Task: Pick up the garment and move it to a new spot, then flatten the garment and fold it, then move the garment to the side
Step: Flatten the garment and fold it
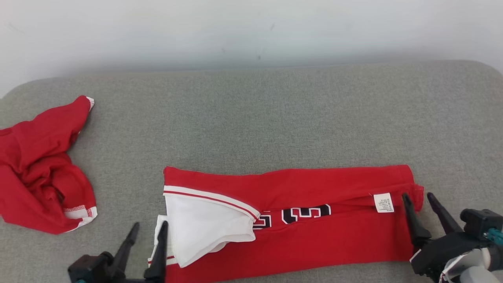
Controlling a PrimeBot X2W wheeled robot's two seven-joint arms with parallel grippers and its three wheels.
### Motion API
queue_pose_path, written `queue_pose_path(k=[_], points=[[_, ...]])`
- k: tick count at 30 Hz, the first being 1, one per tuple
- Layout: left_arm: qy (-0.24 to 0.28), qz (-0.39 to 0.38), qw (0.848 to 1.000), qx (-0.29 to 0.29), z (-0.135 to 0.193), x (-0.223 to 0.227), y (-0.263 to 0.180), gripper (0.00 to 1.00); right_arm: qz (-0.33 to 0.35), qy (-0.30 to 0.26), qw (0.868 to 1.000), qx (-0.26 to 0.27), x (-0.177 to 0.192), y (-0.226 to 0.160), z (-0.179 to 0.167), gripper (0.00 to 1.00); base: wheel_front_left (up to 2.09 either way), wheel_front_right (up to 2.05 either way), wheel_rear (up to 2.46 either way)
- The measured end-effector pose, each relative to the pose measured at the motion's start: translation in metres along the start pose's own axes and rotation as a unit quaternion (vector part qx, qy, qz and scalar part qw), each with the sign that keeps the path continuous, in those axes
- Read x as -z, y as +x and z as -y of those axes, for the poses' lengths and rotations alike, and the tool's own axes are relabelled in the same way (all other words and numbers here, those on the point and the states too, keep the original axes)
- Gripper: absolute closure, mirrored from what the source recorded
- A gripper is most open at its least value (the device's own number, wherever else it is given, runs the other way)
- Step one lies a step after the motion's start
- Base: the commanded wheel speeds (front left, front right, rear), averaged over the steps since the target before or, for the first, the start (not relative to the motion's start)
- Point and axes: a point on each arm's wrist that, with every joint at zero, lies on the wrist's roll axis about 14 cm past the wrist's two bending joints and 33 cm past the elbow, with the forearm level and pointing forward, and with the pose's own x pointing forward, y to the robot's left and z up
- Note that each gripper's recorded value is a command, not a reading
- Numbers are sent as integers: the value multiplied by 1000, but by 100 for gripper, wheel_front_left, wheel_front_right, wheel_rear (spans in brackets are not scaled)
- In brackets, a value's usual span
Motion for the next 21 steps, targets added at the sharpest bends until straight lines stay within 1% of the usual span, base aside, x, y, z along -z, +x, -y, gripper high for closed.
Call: queue_pose_path(k=[5, 8, 11, 13, 17, 21], points=[[20, 60, 997, -34, -15, -32, -6, 0, 24, -5, 1000, -2, -17, -9, 3, 0, 0, 0, 0], [48, 99, 992, -61, -30, -56, -13, 0, 28, -9, 1000, 3, -24, -11, 7, 0, 0, 0, 0], [85, 122, 986, -75, -36, -69, -22, 0, 21, -17, 1000, 8, -25, -12, 9, 0, 0, 0, 0], [103, 128, 982, -89, -41, -71, -29, 0, 10, -19, 1000, 11, -21, -12, 9, 0, 0, 0, 0], [121, 141, 976, -115, -52, -78, -39, 0, -9, -11, 1000, 18, -13, -5, 8, 0, 0, 0, 0], [125, 139, 974, -131, -60, -75, -47, 0, -32, -8, 999, 24, -4, 3, 8, 0, 0, 0, 0]])
